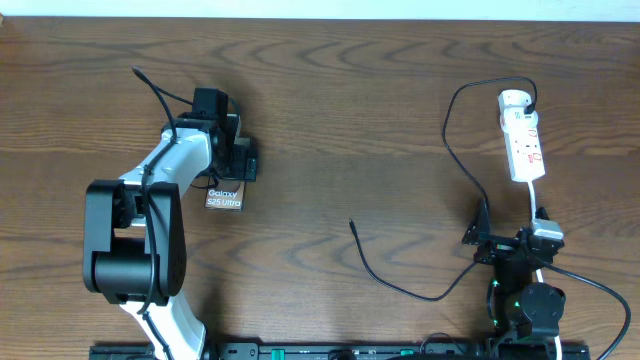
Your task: Plug charger to phone and switch on socket
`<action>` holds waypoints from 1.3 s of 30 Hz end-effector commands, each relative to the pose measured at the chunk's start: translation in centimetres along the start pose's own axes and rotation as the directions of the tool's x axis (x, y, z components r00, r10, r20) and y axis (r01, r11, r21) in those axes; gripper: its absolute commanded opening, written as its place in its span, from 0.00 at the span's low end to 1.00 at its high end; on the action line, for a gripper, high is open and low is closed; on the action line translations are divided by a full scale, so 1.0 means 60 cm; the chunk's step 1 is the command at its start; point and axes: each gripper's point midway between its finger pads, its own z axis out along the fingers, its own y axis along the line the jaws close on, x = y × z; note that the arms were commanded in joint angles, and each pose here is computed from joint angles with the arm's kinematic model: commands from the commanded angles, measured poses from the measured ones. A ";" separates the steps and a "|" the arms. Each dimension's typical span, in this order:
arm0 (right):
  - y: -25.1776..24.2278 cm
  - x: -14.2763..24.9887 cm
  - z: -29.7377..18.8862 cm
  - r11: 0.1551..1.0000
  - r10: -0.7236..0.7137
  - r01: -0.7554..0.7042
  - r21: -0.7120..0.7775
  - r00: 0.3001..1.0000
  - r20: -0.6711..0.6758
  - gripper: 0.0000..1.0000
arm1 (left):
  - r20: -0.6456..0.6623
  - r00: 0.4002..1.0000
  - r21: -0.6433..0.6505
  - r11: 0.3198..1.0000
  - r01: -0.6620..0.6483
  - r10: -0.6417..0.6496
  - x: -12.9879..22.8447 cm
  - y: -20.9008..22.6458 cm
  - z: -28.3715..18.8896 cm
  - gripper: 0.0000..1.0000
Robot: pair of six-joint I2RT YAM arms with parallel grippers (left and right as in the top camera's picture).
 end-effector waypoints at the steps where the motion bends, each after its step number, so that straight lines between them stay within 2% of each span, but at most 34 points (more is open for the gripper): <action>1: -0.001 0.001 0.000 1.000 -0.010 0.010 0.002 1.000 -0.001 0.99 | -0.047 0.999 -0.006 1.000 -0.007 0.006 0.026 0.004 0.020 0.97; 4: -0.001 0.001 0.000 1.000 -0.010 0.010 0.002 1.000 -0.001 0.99 | -0.047 0.999 -0.006 1.000 -0.007 0.006 0.026 0.004 0.020 0.97; 7: -0.001 0.001 0.000 1.000 -0.010 0.010 0.002 1.000 -0.001 0.99 | -0.047 0.999 -0.006 1.000 -0.007 0.007 0.026 0.004 0.020 0.89; 39: -0.001 0.001 0.000 1.000 -0.010 0.010 0.002 1.000 -0.001 0.99 | -0.047 0.999 -0.006 1.000 -0.007 0.007 0.025 0.004 0.020 0.82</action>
